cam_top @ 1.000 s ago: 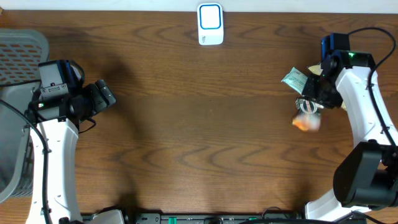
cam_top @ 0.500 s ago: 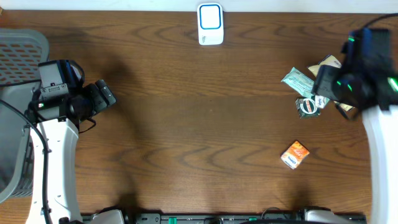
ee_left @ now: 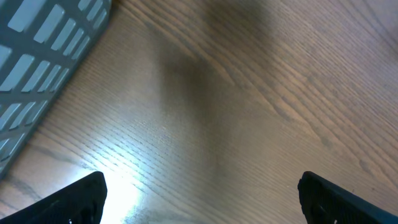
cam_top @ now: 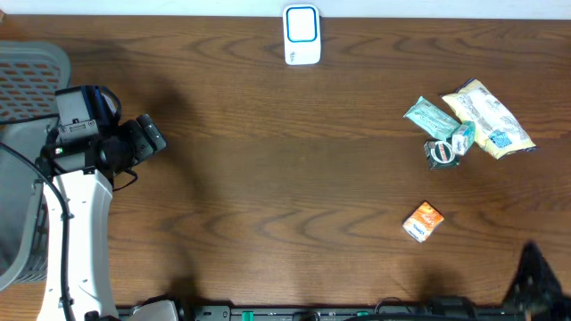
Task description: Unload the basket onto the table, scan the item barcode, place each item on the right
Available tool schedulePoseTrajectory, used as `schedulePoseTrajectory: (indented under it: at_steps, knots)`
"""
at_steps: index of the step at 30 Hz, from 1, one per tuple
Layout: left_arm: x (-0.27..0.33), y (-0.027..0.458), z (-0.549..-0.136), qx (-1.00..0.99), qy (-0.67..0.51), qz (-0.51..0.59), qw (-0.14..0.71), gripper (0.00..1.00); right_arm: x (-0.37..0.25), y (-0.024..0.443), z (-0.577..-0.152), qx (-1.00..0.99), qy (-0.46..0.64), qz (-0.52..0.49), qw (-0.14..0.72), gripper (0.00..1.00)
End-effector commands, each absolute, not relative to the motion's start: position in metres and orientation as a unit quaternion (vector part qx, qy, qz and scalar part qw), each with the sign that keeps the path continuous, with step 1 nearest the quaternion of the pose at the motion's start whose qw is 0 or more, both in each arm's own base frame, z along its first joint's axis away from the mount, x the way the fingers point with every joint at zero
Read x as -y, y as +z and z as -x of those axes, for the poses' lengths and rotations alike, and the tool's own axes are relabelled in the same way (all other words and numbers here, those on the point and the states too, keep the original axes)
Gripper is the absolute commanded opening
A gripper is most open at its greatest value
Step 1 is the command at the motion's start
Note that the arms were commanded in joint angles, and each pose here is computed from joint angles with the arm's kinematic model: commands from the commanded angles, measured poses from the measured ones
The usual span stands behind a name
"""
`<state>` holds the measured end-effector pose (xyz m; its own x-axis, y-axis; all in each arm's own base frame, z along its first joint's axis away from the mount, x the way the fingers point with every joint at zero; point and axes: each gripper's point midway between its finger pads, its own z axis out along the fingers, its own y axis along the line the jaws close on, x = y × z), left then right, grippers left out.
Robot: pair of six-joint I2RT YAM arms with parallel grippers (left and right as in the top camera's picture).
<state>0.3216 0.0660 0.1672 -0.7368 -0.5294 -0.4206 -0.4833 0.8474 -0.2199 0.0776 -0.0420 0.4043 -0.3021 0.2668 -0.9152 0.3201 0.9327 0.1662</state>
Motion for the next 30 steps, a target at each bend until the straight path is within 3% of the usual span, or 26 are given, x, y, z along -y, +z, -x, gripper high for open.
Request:
schedulePoseTrajectory:
  at_steps: [1, 6, 14, 22, 30]
  knots:
    - [-0.069, 0.176, -0.324, -0.93, -0.041, 0.266, 0.251, 0.98, 0.051, 0.391, -0.073, -0.813, -0.051, -0.189, 0.549, 0.99]
    - [-0.069, 0.176, -0.324, -0.93, -0.041, 0.266, 0.251, 0.98, 0.045, 0.373, -0.117, -0.817, -0.05, -0.161, 0.552, 0.99]
    - [-0.069, 0.176, -0.324, -0.93, -0.041, 0.266, 0.251, 0.98, 0.015, 0.348, -0.206, -0.747, -0.008, -0.052, 0.662, 0.99]
    - [-0.069, 0.176, -0.324, -0.93, -0.041, 0.266, 0.251, 0.98, 0.003, 0.275, -0.235, -0.664, 0.02, -0.028, 0.747, 0.99]
    - [-0.069, 0.176, -0.324, -0.93, -0.041, 0.266, 0.251, 0.98, -0.007, 0.202, -0.245, -0.676, 0.034, -0.014, 0.736, 0.99]
